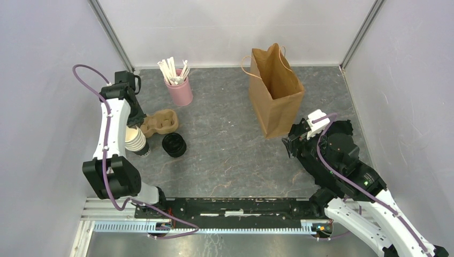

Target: Pack the takeout coffee

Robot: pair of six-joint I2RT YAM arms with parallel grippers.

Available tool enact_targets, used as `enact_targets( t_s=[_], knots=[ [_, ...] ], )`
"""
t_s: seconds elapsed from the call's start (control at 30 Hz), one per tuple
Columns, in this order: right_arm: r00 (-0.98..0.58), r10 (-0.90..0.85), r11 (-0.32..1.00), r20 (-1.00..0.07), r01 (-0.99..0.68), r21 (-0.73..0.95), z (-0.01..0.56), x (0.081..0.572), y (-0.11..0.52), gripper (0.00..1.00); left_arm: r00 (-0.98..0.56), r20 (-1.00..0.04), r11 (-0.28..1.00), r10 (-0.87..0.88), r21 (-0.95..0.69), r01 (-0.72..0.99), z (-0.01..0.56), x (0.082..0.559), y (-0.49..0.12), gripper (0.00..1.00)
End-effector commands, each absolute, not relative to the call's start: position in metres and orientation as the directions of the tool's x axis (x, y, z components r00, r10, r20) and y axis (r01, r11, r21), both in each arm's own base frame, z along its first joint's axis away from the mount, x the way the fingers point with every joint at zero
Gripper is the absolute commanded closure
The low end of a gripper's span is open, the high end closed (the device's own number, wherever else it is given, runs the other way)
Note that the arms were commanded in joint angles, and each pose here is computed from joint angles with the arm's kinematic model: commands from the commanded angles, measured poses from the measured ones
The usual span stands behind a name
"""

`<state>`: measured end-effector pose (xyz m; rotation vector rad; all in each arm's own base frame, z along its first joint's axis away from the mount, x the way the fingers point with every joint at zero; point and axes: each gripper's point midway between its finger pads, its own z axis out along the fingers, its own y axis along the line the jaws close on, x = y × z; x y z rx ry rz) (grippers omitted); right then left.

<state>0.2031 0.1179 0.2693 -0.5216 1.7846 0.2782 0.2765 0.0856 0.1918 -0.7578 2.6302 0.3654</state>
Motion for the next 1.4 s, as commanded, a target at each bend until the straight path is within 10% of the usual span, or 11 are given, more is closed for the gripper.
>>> enact_targets(
  t_s=[0.0,0.6,1.1,1.37],
  knots=[
    [-0.16,-0.186,0.878,-0.969,-0.47,-0.091,0.279,0.207,0.118,0.02,-0.791,-0.463,0.841,-0.4,0.157,-0.517,0.201,0.281,0.089,0.84],
    [-0.166,-0.196,0.863,-0.966,-0.498,-0.09,0.273,0.205,0.124,0.02,-0.795,-0.487,0.828,-0.362,0.223,-0.514,0.217,0.254,0.089,0.98],
    [-0.163,-0.196,0.855,-0.967,-0.511,-0.088,0.273,0.203,0.127,0.02,-0.798,-0.478,0.837,-0.366,0.206,-0.507,0.214,0.246,0.084,0.74],
    [-0.163,-0.196,0.856,-0.967,-0.509,-0.088,0.272,0.203,0.126,0.02,-0.797,-0.476,0.832,-0.371,0.212,-0.513,0.21,0.246,0.085,0.89]
  ],
)
